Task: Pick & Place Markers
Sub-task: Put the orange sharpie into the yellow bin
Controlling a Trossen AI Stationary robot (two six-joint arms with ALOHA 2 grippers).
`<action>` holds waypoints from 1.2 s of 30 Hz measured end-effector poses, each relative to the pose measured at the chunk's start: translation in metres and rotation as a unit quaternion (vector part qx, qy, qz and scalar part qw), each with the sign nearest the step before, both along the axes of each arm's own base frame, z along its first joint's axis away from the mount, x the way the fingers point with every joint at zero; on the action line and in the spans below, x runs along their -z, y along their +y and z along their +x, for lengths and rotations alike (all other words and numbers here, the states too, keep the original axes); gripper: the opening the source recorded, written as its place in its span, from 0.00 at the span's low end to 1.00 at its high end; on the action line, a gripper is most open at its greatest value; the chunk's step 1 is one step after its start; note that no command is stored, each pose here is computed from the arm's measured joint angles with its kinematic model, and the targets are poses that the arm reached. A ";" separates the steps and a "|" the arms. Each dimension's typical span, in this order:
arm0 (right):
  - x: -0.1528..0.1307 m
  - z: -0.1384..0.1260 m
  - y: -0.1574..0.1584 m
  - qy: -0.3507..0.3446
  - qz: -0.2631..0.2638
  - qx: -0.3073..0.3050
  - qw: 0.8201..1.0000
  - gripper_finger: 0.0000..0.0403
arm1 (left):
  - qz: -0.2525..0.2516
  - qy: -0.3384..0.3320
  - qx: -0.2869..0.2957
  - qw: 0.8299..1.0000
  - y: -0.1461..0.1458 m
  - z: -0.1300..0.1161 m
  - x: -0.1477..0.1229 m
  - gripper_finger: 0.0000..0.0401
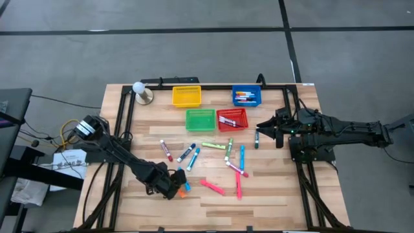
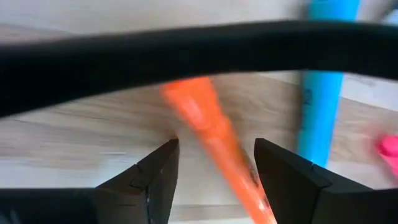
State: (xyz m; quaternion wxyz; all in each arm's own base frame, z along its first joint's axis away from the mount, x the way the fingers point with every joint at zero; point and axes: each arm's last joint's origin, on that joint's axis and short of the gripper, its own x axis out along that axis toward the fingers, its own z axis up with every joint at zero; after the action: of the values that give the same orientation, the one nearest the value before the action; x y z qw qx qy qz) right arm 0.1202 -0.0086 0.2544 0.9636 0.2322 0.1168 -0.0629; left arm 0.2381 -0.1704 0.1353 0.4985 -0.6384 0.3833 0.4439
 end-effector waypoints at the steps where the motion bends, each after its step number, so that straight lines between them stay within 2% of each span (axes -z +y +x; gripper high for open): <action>1: 0.000 0.000 0.000 0.000 0.000 0.000 1.000 0.28 | -0.005 0.004 0.000 1.000 -0.001 0.000 0.001 0.52; 30: 0.000 0.000 0.000 0.000 0.000 0.000 1.000 0.28 | -0.002 0.011 0.022 1.000 -0.002 0.000 0.005 0.52; 36: 0.000 0.000 0.000 0.000 0.000 0.000 1.000 0.28 | -0.006 0.024 0.022 0.999 -0.001 -0.001 0.006 0.43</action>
State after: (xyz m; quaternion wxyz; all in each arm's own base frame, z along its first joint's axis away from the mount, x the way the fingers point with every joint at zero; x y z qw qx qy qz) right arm 0.1203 -0.0086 0.2545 0.9636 0.2322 0.1165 -0.0628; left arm 0.2372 -0.1714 0.1294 0.4949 -0.6217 0.4119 0.4460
